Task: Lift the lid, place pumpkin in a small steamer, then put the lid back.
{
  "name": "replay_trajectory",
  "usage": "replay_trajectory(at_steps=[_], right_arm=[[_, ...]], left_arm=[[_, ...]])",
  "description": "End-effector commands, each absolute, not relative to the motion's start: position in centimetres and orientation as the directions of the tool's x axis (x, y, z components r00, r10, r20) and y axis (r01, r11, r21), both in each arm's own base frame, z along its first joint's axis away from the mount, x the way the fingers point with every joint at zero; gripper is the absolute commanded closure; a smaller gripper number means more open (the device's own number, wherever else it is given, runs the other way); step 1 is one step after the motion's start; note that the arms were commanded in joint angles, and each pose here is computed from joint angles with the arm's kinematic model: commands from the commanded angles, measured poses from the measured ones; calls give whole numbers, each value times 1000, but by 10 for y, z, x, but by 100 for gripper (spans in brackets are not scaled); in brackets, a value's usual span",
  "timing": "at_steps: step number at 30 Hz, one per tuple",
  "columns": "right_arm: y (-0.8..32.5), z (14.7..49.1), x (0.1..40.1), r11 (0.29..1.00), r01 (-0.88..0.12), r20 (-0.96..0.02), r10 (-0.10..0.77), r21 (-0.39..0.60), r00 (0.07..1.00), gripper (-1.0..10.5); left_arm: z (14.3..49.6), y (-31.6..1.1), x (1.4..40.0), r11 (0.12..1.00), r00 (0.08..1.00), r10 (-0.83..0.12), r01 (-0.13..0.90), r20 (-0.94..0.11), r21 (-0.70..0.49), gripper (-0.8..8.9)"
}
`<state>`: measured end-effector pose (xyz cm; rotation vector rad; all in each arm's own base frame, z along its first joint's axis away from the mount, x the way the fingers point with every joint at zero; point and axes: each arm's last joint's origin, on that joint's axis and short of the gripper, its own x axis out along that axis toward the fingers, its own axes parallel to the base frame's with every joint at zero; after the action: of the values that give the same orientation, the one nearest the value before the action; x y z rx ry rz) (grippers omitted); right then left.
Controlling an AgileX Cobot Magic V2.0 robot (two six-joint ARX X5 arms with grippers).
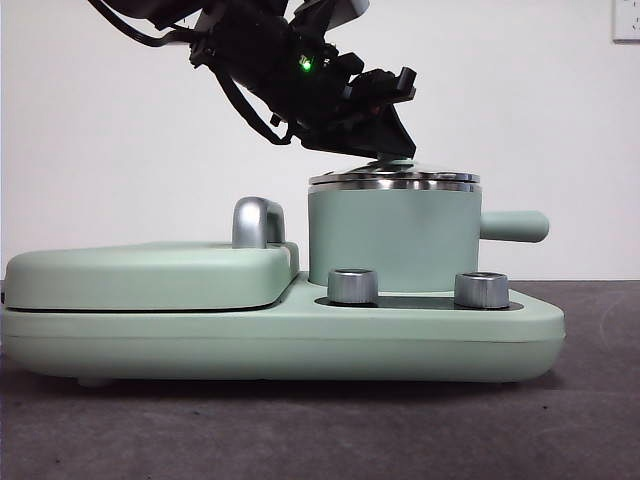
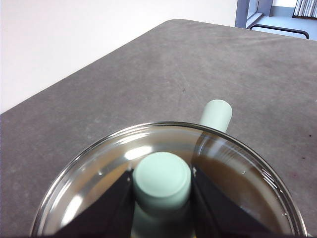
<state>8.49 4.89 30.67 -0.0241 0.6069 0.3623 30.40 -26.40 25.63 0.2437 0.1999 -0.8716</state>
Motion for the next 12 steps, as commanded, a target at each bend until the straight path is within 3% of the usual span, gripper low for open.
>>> replay_trajectory(at_steps=[1, 12], right_arm=[[50, 307, 85, 937, -340, -562, 327, 86, 760, 610], [50, 307, 85, 937, -337, -562, 327, 89, 760, 610]], left_arm=[[276, -268, 303, 622, 635, -747, 772, -197, 130, 798], [284, -267, 302, 622, 634, -746, 773, -203, 128, 798]])
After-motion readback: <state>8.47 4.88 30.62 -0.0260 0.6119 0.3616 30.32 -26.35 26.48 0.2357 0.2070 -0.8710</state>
